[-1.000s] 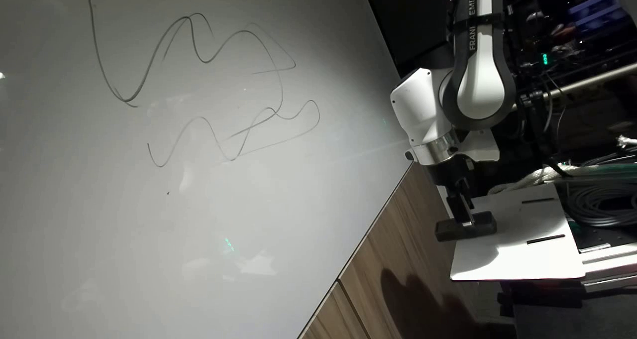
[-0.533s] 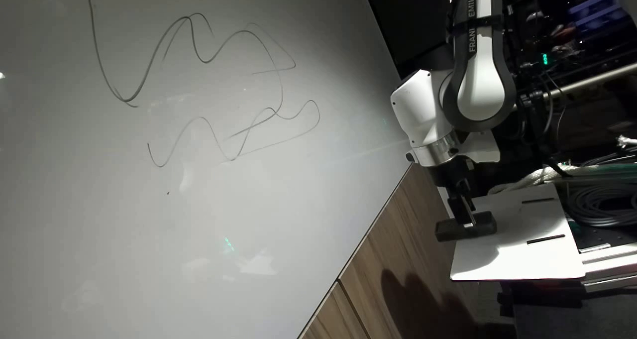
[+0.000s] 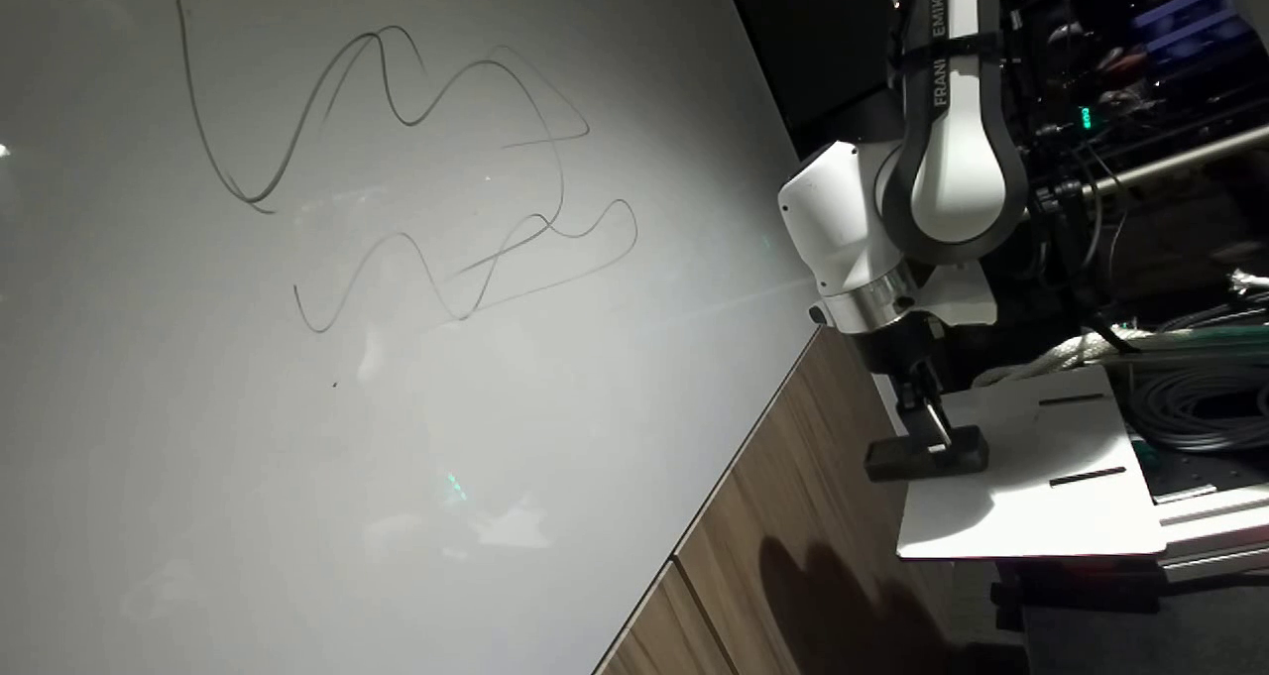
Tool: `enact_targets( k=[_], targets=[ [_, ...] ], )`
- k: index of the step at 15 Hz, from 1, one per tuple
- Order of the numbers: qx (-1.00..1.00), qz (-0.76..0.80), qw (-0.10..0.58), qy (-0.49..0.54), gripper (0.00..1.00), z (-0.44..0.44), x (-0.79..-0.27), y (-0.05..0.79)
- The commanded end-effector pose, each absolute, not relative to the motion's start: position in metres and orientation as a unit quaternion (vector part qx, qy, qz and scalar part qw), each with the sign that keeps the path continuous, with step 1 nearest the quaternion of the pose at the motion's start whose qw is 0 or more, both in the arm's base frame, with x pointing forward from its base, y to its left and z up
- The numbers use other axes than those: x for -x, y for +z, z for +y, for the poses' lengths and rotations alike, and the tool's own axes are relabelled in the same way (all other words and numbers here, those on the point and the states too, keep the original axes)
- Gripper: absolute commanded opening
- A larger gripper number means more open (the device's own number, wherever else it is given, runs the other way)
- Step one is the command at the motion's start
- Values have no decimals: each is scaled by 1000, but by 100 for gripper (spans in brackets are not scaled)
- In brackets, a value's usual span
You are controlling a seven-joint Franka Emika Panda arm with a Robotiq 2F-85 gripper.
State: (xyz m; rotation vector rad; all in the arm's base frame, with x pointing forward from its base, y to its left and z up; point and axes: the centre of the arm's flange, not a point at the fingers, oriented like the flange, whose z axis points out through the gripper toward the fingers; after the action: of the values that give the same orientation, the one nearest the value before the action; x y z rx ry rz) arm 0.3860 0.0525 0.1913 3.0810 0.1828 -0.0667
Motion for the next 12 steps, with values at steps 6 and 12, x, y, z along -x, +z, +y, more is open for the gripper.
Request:
enact_targets(
  k=[6,12],
  targets=[
    [-998,57,27,-12,30,57,-386,193],
    [-995,80,47,28,30,85,-395,247]
  ],
)
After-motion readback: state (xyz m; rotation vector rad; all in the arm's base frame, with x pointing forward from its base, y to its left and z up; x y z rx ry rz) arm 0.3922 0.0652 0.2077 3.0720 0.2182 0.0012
